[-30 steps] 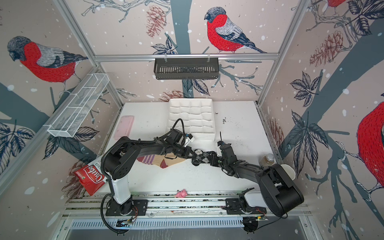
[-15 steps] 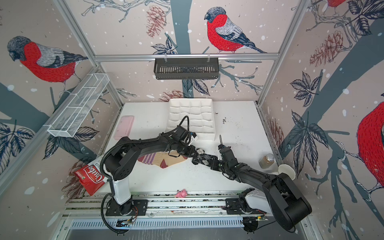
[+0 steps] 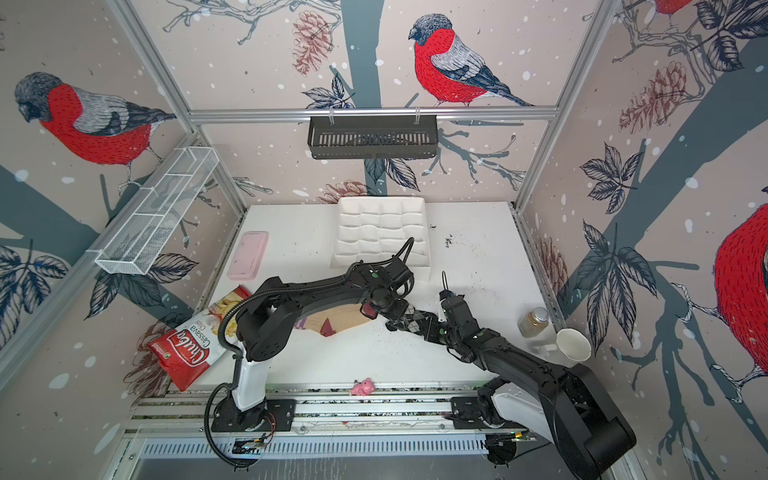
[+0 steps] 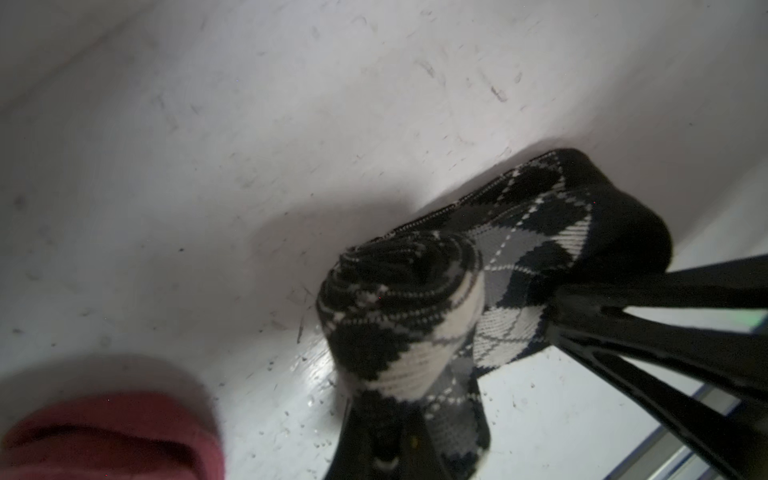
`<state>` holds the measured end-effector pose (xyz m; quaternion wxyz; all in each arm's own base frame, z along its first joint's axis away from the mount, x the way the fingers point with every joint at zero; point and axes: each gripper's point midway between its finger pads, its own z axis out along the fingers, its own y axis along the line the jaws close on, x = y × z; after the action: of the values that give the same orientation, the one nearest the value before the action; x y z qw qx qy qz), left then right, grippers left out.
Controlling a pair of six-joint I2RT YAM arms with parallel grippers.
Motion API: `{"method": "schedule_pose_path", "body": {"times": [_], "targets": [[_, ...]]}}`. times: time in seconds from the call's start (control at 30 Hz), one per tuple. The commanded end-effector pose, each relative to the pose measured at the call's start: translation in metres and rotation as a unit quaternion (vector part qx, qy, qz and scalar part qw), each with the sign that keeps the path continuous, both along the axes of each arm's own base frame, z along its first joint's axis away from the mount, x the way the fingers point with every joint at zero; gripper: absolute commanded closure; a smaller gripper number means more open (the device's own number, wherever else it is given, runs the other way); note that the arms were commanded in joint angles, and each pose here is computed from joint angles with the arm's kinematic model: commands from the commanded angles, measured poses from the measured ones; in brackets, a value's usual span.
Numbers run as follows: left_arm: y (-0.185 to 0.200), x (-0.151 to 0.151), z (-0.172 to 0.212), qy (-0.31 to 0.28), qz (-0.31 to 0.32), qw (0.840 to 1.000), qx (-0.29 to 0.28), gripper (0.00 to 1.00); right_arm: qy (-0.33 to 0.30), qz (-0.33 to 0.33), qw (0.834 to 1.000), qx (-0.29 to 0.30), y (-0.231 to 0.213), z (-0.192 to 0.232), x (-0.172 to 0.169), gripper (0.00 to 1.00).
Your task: Roll the socks
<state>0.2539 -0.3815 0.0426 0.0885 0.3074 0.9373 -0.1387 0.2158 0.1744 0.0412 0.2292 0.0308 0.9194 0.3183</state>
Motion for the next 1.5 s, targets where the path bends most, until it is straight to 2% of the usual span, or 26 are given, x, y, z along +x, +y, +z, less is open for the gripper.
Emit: {"method": "schedule_pose_path", "body": {"times": [0.0,0.2,0.47,0.83,1.2,1.33,1.47], "targets": [[0.023,-0.005,-0.010,-0.004,0.005,0.997,0.075,1.00,-0.006,-0.002,1.000,0.016,0.003,0.014,0.002,0.80],[0.014,-0.006,-0.004,-0.008,-0.001,0.997,0.076,1.00,-0.030,0.020,0.997,0.075,0.023,0.036,0.006,0.72],[0.001,-0.010,0.001,0.006,-0.012,0.999,0.050,1.00,-0.041,0.033,0.995,0.089,0.035,0.042,0.010,0.82],[-0.010,-0.015,-0.001,0.024,-0.024,0.999,0.025,1.00,-0.034,0.052,0.995,0.084,0.052,0.030,0.013,0.83],[-0.013,-0.019,0.002,0.041,-0.030,0.999,-0.007,1.00,0.027,0.049,0.998,0.035,0.045,-0.022,0.006,0.87],[-0.012,-0.019,0.007,0.050,-0.031,0.998,-0.031,0.88,0.043,0.044,0.998,0.014,0.038,-0.034,0.001,0.88],[-0.014,-0.019,0.018,0.066,-0.034,0.993,-0.089,0.79,0.053,0.042,0.998,0.005,0.032,-0.041,-0.002,0.88]]}}
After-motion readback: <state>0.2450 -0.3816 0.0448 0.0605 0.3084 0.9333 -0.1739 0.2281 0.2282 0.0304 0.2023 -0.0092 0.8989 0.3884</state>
